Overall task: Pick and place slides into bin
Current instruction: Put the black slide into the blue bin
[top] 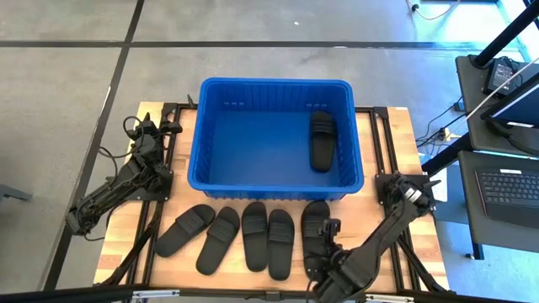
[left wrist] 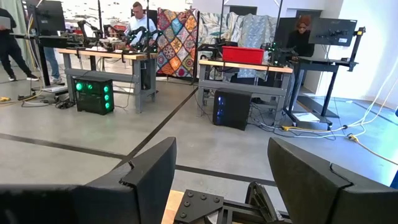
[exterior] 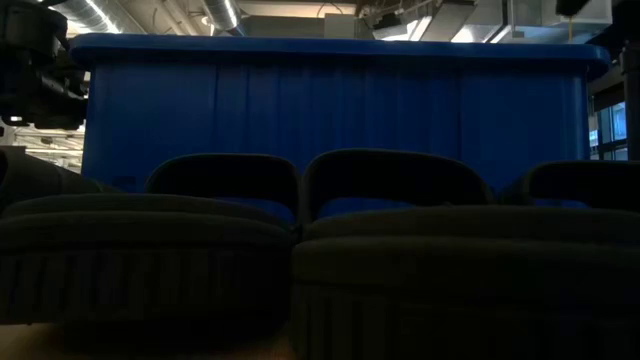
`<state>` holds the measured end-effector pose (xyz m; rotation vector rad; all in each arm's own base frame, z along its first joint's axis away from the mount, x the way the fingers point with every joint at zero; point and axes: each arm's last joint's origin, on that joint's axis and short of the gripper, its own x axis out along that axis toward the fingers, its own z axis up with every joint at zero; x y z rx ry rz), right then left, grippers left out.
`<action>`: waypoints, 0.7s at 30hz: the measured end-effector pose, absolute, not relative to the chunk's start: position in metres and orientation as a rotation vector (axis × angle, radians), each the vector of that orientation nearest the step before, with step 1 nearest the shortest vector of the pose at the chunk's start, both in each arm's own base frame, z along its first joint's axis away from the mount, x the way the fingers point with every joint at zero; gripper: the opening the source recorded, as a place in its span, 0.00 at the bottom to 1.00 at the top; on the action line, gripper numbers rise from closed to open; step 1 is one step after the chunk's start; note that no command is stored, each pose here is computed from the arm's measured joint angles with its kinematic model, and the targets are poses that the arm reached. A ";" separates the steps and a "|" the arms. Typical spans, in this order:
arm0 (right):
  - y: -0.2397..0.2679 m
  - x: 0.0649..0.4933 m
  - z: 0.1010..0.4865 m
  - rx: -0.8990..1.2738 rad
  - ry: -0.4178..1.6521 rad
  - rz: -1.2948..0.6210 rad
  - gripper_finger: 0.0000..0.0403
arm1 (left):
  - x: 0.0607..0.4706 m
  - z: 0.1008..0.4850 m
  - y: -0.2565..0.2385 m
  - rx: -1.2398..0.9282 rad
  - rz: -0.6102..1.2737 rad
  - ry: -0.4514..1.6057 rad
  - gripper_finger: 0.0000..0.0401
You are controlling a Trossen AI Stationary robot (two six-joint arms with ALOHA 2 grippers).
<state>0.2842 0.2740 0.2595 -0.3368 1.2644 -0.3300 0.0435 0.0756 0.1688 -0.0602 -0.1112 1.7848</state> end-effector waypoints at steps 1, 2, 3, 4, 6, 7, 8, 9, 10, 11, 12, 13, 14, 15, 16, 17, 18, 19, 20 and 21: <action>0.275 0.285 0.256 -0.348 1.273 -0.336 0.76 | 0.044 0.169 0.076 -0.060 1.785 -0.111 0.62; 0.275 0.285 0.253 -0.359 1.281 -0.341 0.76 | 0.044 0.169 0.076 -0.060 1.785 -0.112 0.62; 0.276 0.286 0.250 -0.365 1.286 -0.344 0.76 | 0.044 0.169 0.076 -0.060 1.785 -0.111 0.62; 0.277 0.286 0.249 -0.368 1.288 -0.344 0.76 | 0.044 0.169 0.076 -0.060 1.785 -0.111 0.62; 0.278 0.285 0.249 -0.372 1.285 -0.343 0.76 | 0.044 0.169 0.076 -0.060 1.785 -0.111 0.62; 0.279 0.284 0.249 -0.377 1.275 -0.347 0.76 | 0.044 0.169 0.076 -0.060 1.785 -0.111 0.62; 0.280 0.283 0.249 -0.375 1.261 -0.356 0.76 | 0.044 0.169 0.076 -0.060 1.785 -0.112 0.62; 0.281 0.282 0.248 -0.374 1.242 -0.369 0.76 | 0.044 0.169 0.076 -0.060 1.785 -0.111 0.62; 0.282 0.281 0.246 -0.372 1.227 -0.384 0.76 | 0.044 0.169 0.076 -0.060 1.785 -0.112 0.62; 0.283 0.279 0.243 -0.375 1.218 -0.393 0.76 | 0.044 0.169 0.076 -0.060 1.785 -0.111 0.62; 0.284 0.277 0.239 -0.373 1.211 -0.399 0.76 | 0.044 0.169 0.076 -0.060 1.785 -0.111 0.62; 0.285 0.275 0.234 -0.371 1.208 -0.401 0.76 | 0.044 0.169 0.076 -0.060 1.785 -0.111 0.62; 0.286 0.273 0.229 -0.367 1.206 -0.406 0.76 | 0.044 0.169 0.076 -0.060 1.785 -0.111 0.62; 0.288 0.272 0.224 -0.368 1.204 -0.403 0.76 | 0.044 0.169 0.076 -0.060 1.785 -0.111 0.62; 0.290 0.270 0.219 -0.366 1.199 -0.397 0.76 | 0.044 0.169 0.076 -0.060 1.785 -0.111 0.62; 0.291 0.269 0.215 -0.364 1.195 -0.390 0.76 | 0.044 0.169 0.076 -0.060 1.785 -0.111 0.62; 0.292 0.267 0.211 -0.362 1.192 -0.385 0.76 | 0.044 0.169 0.076 -0.060 1.785 -0.112 0.62; 0.293 0.266 0.207 -0.365 1.191 -0.382 0.76 | 0.044 0.169 0.076 -0.060 1.785 -0.111 0.62; 0.293 0.265 0.203 -0.367 1.192 -0.380 0.76 | 0.044 0.169 0.076 -0.060 1.785 -0.112 0.62; 0.293 0.264 0.199 -0.370 1.193 -0.381 0.76 | 0.044 0.169 0.076 -0.060 1.785 -0.111 0.62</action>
